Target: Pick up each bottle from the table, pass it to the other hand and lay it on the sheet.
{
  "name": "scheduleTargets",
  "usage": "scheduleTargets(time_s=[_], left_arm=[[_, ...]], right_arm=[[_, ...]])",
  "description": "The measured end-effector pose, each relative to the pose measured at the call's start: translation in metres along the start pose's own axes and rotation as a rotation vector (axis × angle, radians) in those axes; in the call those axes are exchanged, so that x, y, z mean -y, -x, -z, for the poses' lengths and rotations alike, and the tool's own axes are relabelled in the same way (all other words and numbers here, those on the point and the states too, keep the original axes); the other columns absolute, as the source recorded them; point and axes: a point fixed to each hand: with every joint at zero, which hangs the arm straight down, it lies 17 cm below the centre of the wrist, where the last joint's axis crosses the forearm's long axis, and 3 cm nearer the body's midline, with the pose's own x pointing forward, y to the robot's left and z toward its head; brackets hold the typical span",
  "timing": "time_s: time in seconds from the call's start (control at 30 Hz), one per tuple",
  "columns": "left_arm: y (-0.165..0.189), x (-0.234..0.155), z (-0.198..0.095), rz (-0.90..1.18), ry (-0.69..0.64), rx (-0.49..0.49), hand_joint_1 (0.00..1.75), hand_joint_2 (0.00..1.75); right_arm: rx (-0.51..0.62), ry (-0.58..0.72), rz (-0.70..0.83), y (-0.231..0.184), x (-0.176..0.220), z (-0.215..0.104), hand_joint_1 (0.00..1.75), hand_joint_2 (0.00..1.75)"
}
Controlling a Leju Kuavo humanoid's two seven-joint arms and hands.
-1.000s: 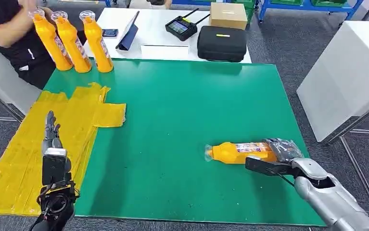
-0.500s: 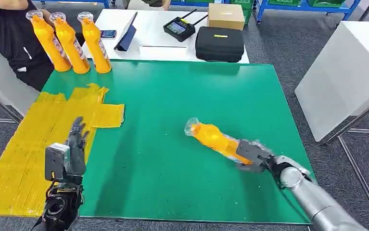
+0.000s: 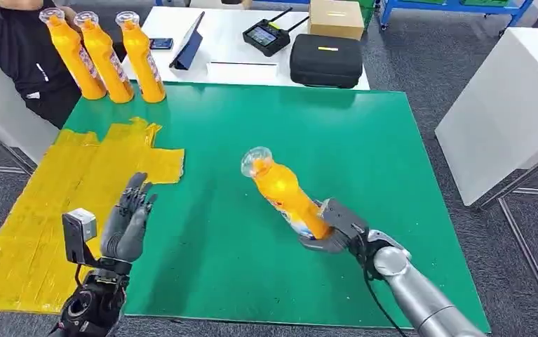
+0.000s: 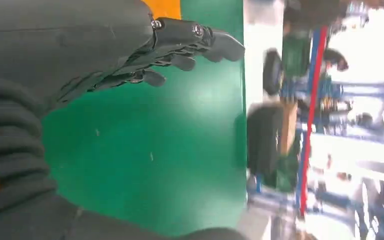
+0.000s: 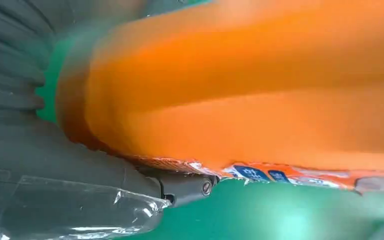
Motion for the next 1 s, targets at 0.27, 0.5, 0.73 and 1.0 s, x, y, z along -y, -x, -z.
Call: scheduleTargets(time_s=[0.27,0.5,0.73,1.0], left_arm=[[-0.012,0.058,0.016,-0.037,0.112,0.035,0.00,1.75],[-0.015,0.075,0.022,-0.039,0.151,0.044,0.00,1.75],[-0.024,0.104,0.032,-0.062,0.198,0.060,0.00,1.75],[-0.026,0.112,0.039,-0.052,0.190,0.050,0.00,1.75]], right_arm=[[0.126,0.017,0.087,-0.071,-0.067,0.055,1.75,1.75],[0.155,-0.003,0.121,-0.090,-0.087,0.067,1.75,1.75],[0.193,-0.030,0.119,-0.128,-0.114,0.090,1.75,1.75],[0.161,-0.072,0.093,-0.135,-0.146,0.101,1.75,1.75]])
